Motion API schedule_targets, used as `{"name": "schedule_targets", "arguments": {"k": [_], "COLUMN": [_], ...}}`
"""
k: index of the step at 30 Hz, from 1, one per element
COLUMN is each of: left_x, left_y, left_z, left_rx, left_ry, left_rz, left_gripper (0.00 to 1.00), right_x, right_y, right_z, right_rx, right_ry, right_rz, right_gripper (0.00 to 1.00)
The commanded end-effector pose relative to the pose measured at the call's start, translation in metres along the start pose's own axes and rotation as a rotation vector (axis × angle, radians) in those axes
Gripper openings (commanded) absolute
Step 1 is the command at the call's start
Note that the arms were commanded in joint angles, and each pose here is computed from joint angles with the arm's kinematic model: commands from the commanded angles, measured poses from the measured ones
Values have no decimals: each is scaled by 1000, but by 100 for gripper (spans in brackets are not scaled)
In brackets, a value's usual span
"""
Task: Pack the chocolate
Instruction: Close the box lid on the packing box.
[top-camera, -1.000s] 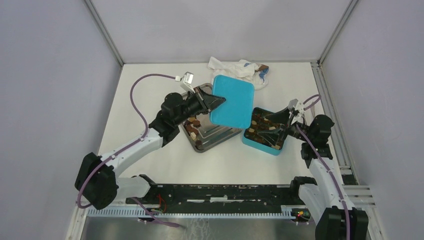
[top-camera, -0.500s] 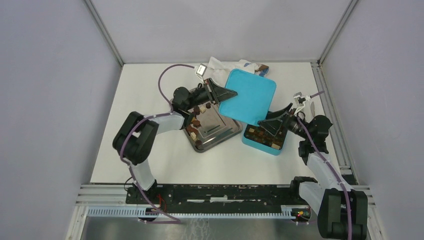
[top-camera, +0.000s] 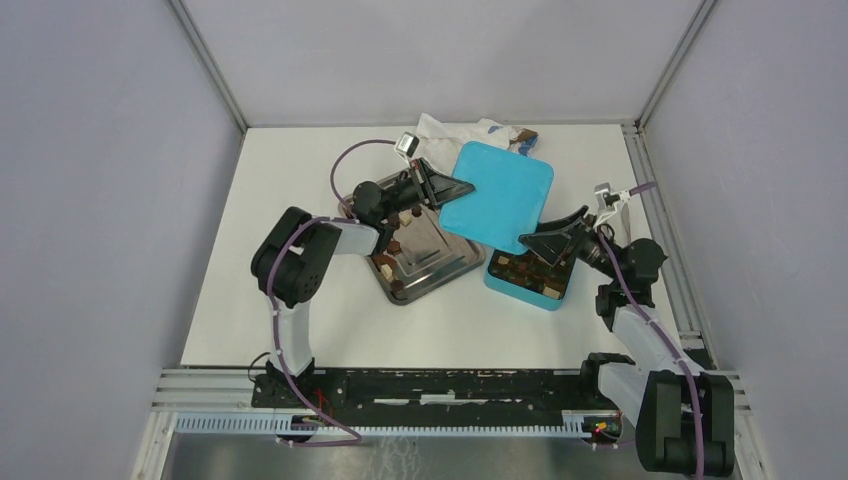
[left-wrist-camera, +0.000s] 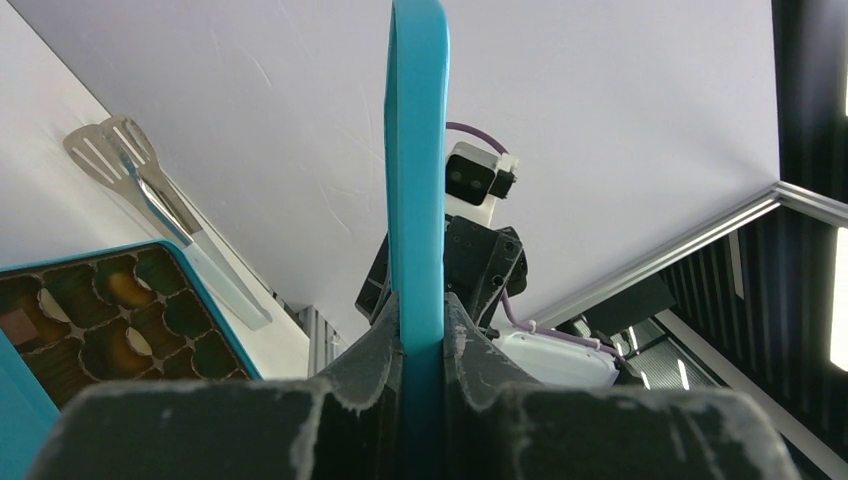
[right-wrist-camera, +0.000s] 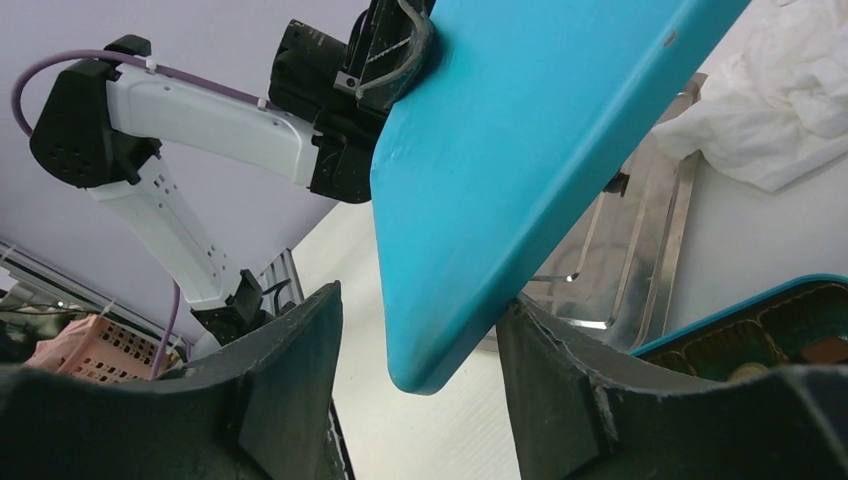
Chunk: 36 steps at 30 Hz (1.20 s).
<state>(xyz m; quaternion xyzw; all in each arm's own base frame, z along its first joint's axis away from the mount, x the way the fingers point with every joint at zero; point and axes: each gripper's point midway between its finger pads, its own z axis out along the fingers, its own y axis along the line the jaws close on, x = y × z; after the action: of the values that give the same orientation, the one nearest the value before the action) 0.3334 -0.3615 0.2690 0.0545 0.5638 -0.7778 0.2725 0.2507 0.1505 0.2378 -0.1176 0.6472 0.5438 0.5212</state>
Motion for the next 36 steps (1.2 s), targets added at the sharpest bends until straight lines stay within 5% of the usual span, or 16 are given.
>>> {"name": "schedule_targets", "arguments": {"k": [1,12,19,22,23,24,36], "left_x": [13,26,32,30,27,26,-14], "left_y": [-45,-42,-44,-40,-39,-39,-15], "left_z": [1,3,4,1,0,-1,-83], "left_rx": [201,198,199,132,98,63,-611], "left_ry": [47,69,71,49,34,29,-138], "left_rz": [138,129,134,189,216,244,643], "left_gripper": [2,4,10,32,58,95,100], "right_x": [-15,-30,-33,-36,-36,-36,12], "right_y": [10,16,14,14,11,10,-27], "right_z": [5,10,12,8,4,1,-57], "right_rx": [-39,-67,-63,-49,-29,-19,178], "right_ry": [-49,-81,-96,-107,-114,-121,-67], "right_rz": [-19,46,131,144,158,166,393], "right_gripper": [61,40,13,4,3,2,0]}}
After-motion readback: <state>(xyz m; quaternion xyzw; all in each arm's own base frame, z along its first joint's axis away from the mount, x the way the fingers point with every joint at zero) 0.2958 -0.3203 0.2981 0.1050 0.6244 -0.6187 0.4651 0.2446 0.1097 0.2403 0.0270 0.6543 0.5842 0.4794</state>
